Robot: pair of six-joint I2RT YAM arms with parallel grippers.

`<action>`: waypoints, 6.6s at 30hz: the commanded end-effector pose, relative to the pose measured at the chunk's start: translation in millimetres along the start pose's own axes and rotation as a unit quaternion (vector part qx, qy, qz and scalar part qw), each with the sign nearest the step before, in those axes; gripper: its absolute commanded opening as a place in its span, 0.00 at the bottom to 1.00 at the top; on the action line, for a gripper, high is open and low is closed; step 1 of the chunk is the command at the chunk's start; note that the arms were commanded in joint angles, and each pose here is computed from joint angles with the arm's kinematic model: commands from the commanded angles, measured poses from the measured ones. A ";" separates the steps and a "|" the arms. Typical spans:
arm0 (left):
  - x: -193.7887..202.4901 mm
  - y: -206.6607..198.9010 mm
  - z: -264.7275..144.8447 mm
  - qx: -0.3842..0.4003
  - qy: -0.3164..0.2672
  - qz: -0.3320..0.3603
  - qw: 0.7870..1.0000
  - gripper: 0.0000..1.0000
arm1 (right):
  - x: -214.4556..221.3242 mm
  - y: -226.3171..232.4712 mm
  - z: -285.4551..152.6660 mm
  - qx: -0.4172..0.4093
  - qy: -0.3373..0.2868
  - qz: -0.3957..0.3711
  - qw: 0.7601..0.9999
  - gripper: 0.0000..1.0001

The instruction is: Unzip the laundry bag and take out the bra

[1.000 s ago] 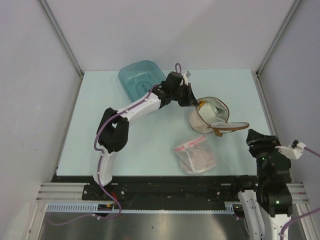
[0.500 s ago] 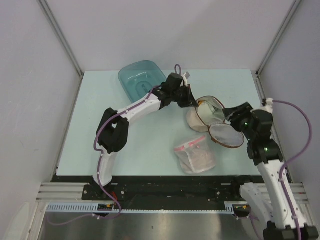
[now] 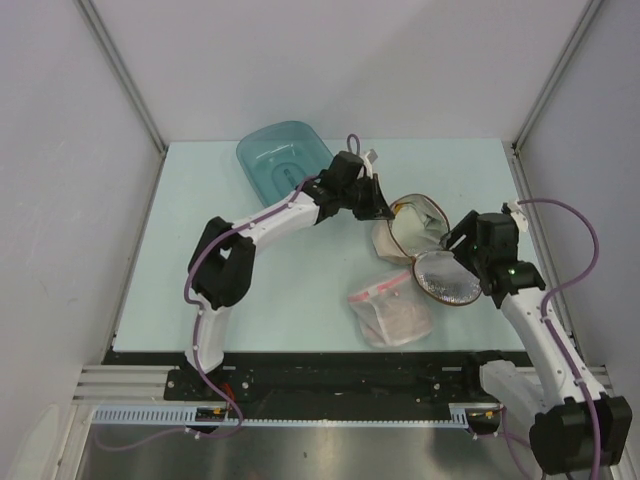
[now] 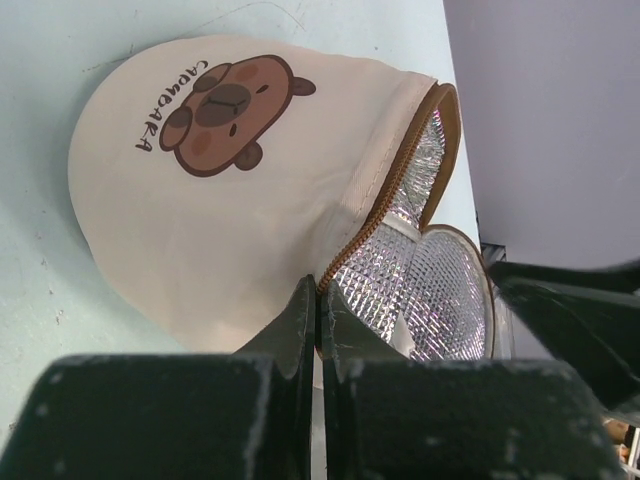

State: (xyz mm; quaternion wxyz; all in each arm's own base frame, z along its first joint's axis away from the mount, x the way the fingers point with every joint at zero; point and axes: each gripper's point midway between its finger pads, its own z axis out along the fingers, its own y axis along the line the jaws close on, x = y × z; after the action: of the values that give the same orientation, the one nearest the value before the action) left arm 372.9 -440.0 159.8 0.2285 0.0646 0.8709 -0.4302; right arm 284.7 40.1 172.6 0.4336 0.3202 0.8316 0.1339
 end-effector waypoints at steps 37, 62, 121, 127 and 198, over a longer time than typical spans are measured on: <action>10.0 -133.3 -84.9 0.196 0.015 0.086 0.977 0.90 | 0.5 39.0 49.8 -0.020 -0.021 -0.005 1.000 0.00; 6.1 6.5 42.3 -0.137 -0.034 0.158 0.977 0.65 | 0.5 63.1 48.5 -0.075 -0.018 0.012 0.997 0.00; 17.3 24.6 47.2 -0.239 -0.053 0.272 0.931 0.59 | 7.7 63.9 57.5 -0.086 0.009 0.028 0.996 0.00; 33.3 45.7 74.6 -0.246 -0.021 0.265 0.932 0.73 | 13.8 61.9 60.9 -0.081 0.018 0.027 0.996 0.00; -40.0 -42.1 -138.4 -0.123 -0.108 0.205 0.965 0.87 | 23.3 46.9 63.5 -0.062 0.020 0.025 0.998 0.00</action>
State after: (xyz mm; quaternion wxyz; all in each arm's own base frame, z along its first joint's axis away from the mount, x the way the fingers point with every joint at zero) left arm 355.5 -386.3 337.3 0.4433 0.1830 0.8066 -0.3456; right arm 341.0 88.8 133.2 0.4144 0.3067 0.8345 0.1946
